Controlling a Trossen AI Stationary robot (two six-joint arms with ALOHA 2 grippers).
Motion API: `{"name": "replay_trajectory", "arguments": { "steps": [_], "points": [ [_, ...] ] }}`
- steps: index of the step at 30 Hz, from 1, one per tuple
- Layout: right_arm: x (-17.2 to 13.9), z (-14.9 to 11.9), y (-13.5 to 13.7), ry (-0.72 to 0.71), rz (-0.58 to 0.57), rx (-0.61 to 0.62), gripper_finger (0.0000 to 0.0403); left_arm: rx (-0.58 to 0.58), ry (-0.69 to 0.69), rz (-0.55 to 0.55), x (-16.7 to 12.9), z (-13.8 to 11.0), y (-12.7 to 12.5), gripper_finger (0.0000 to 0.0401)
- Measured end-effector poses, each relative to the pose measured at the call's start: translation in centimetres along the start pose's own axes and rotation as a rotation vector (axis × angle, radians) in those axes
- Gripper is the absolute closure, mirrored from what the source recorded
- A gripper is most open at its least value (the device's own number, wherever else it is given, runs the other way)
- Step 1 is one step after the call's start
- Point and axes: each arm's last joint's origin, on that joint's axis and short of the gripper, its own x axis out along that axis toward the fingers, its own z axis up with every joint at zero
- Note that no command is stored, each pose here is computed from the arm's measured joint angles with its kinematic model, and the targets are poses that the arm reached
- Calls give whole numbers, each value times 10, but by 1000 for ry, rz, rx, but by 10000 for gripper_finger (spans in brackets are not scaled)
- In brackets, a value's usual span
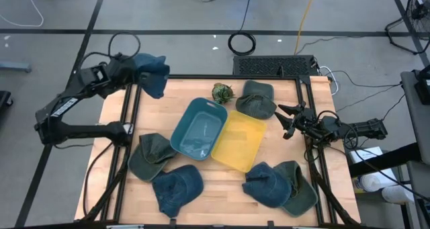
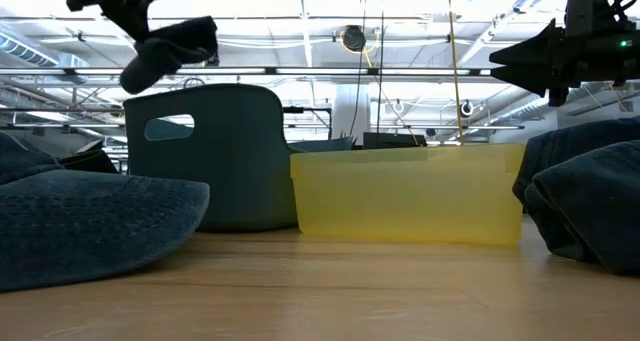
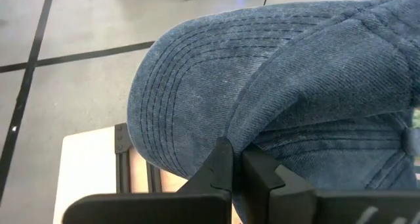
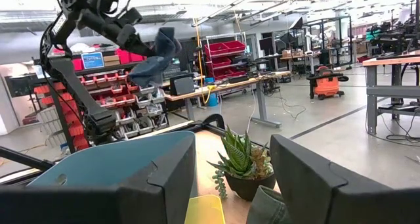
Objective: Pick & Place hat
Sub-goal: Put the top blue cap into the yellow bin
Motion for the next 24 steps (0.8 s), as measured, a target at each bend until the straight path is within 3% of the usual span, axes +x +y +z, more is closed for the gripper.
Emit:
{"name": "replay_trajectory", "arguments": {
  "steps": [24],
  "points": [
    [0, 0, 0, 0, 0, 0, 216, -95, -21, -112, -42, -35, 7, 394]
  ]
}}
